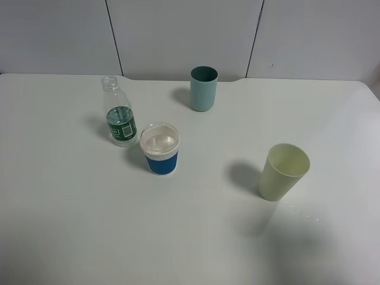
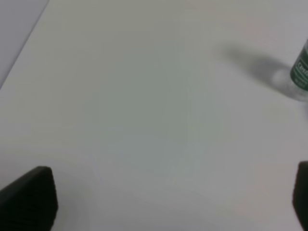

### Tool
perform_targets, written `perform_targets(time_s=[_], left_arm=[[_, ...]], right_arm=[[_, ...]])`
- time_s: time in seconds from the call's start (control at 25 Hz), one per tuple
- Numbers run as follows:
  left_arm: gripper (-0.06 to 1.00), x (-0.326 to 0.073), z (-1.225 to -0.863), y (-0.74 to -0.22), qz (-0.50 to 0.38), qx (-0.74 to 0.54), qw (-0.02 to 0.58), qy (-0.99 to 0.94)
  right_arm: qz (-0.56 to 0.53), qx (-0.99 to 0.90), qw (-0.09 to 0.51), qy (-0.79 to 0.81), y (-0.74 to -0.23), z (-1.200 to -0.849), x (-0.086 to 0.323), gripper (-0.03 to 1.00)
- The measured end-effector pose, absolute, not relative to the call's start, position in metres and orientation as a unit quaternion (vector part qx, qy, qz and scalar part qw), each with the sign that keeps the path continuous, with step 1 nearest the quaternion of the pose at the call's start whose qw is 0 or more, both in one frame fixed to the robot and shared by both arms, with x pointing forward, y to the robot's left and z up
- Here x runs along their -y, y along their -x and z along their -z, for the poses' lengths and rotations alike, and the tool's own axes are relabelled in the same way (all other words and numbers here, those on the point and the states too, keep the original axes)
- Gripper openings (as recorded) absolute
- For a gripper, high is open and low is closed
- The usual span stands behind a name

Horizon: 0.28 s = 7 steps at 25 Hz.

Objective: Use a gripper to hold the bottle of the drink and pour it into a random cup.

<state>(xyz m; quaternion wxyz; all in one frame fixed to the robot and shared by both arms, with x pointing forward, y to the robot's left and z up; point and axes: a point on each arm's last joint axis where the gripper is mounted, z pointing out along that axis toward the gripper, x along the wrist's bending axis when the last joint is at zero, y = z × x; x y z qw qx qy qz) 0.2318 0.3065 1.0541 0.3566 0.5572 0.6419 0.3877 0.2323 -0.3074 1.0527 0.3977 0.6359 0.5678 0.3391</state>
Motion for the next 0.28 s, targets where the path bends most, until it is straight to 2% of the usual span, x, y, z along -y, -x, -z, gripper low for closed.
perform_targets(time_s=[0.28], left_arm=[[0.99, -0.3065, -1.0541, -0.2318, -0.388, -0.642, 0.357, -0.557]], right_arm=[[-0.339, -0.568, 0.398, -0.636, -0.2323, -1.0527, 0.3074, 0.63]])
